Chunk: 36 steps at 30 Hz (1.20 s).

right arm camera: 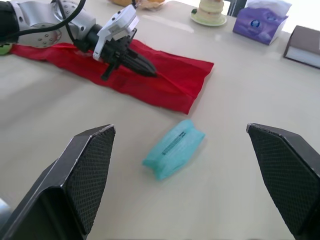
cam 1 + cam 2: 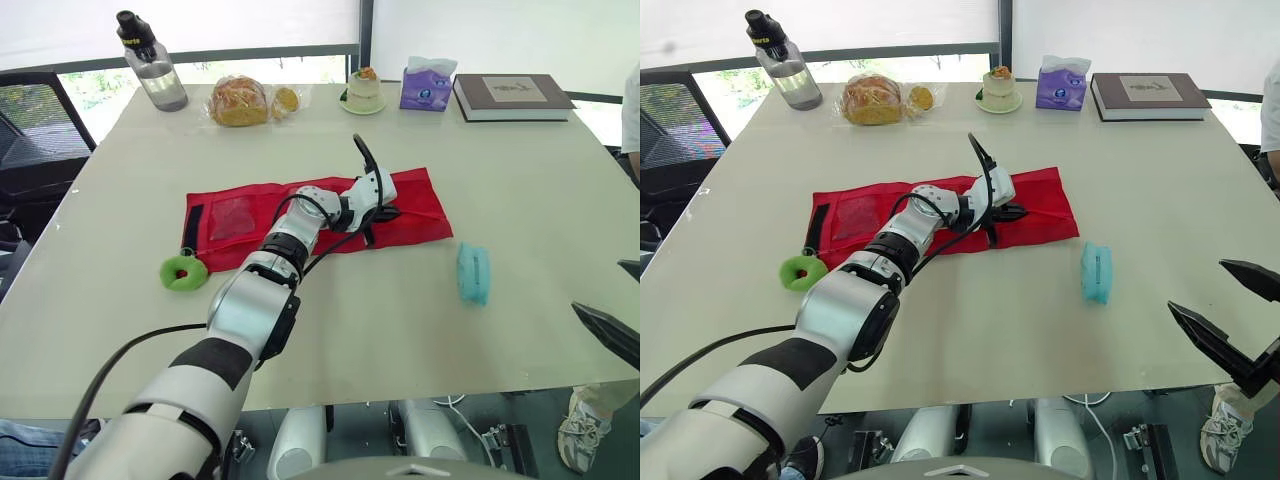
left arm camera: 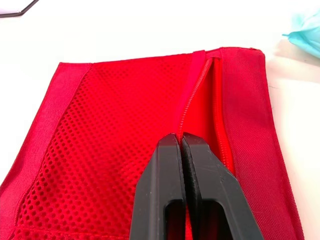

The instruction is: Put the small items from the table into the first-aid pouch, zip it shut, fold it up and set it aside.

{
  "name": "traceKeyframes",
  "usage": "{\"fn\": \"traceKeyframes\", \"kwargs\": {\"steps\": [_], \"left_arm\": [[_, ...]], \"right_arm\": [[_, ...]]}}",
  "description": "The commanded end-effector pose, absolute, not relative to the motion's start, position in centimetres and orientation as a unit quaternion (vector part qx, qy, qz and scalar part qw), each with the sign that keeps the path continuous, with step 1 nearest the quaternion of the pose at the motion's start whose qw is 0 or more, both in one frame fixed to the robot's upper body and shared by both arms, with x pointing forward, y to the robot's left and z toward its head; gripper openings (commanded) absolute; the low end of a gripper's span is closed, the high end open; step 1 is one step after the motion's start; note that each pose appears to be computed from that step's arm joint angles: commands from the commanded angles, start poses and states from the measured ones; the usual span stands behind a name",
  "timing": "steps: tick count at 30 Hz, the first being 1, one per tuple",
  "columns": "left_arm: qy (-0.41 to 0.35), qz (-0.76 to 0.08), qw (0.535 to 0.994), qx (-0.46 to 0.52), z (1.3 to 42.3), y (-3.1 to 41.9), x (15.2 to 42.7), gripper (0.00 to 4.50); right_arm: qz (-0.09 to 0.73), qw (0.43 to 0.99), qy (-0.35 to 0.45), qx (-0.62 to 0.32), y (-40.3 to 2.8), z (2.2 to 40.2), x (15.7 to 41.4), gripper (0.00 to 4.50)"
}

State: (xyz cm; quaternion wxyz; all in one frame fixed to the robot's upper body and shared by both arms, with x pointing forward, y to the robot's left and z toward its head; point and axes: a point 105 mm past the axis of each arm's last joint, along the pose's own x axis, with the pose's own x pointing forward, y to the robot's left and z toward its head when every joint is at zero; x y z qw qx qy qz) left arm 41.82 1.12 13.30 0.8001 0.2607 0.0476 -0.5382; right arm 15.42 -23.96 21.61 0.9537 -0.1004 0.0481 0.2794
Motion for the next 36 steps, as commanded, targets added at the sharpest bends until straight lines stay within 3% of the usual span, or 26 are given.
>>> {"fn": "traceKeyframes", "kwargs": {"steps": [1, 7, 18, 30, 36], "left_arm": [[0.005, -0.543, 0.798, 0.262, 15.4, 0.2, 41.8, 0.1], [-0.001, -0.545, 0.796, 0.263, 15.8, 0.2, 41.8, 0.1], [-0.009, -0.547, 0.796, 0.26, 16.2, 0.2, 41.8, 0.1], [-0.017, -0.554, 0.796, 0.246, 16.3, -0.8, 41.4, 0.1], [-0.021, -0.552, 0.797, 0.243, 16.6, -1.0, 41.4, 0.1]], "right_arm": [[0.263, 0.956, 0.048, -0.12, -24.3, 21.9, 15.4, 4.5], [0.234, 0.961, 0.081, -0.127, -24.7, 20.3, 16.4, 4.5], [0.191, 0.963, 0.153, -0.112, -23.2, 12.7, 20.0, 4.5], [0.159, 0.974, 0.156, -0.039, -20.2, 9.4, 24.7, 4.5], [0.163, 0.974, 0.155, -0.032, -19.3, 8.8, 25.3, 4.5]]}}
